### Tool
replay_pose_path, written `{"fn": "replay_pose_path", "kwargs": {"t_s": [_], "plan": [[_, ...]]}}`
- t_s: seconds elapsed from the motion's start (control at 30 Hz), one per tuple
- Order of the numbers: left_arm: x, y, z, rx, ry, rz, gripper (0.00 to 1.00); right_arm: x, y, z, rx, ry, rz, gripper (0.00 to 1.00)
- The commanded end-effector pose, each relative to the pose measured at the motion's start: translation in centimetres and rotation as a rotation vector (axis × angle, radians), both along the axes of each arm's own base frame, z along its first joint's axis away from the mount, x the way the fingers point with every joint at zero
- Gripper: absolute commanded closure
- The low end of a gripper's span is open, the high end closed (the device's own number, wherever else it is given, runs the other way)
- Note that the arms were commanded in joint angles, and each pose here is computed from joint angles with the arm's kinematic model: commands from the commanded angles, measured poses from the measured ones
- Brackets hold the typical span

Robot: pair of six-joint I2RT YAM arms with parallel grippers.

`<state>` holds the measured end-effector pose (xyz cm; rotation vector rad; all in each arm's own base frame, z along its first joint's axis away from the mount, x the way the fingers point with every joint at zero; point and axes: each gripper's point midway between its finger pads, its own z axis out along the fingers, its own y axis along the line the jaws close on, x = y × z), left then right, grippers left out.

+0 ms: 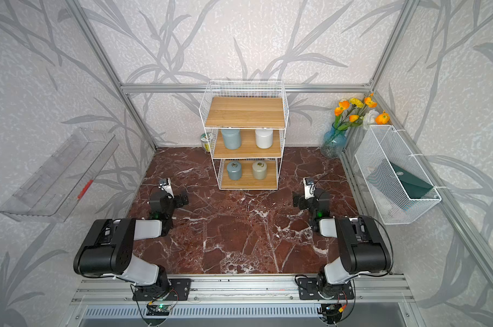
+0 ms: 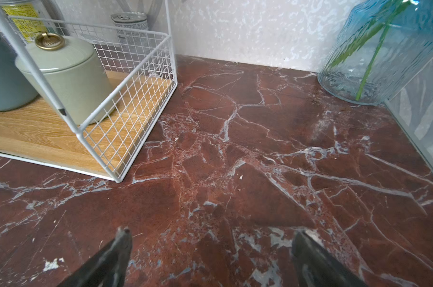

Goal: Remove the tea canisters from the shelf
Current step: Pick up the tea canister from the shelf.

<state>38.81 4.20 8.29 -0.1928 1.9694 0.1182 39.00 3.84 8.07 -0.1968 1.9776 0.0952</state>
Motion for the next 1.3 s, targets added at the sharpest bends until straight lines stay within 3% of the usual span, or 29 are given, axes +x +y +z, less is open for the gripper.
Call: {"fn": "replay_pose_path", "kwargs": {"t_s": [0.0,0.73,0.8,0.87,0.93,1.0,1.17,1.27], "plan": [[0.6,0.0,0.8,0.012,-0.02,0.0,0.0,0.6,0.2,0.9,0.002,-0.031,0.007,0.01],[0.6,0.0,0.8,0.011,-0.021,0.0,0.0,0.6,0.2,0.9,0.002,-0.031,0.006,0.01],[0.7,1.0,2.0,0.022,-0.06,0.064,0.0,1.1,0.0,1.7,0.006,-0.065,-0.012,0.01],[0.2,3.4,3.4,0.008,0.022,0.216,0.0,1.3,-0.4,2.5,0.005,0.034,-0.036,0.01],[-0.8,5.1,5.1,-0.023,0.123,0.332,0.0,1.9,-0.3,5.4,0.001,0.073,-0.03,0.01],[-1.2,5.6,7.4,-0.053,0.115,0.373,0.0,2.2,0.0,8.9,0.031,0.031,-0.021,0.01],[-2.7,4.0,14.2,-0.185,-0.165,0.296,0.0,1.6,-0.7,17.4,0.176,-0.092,-0.097,0.01],[-4.0,2.8,17.3,-0.165,-0.203,0.214,0.0,-0.3,-2.0,20.5,0.292,-0.187,-0.182,0.01]]}}
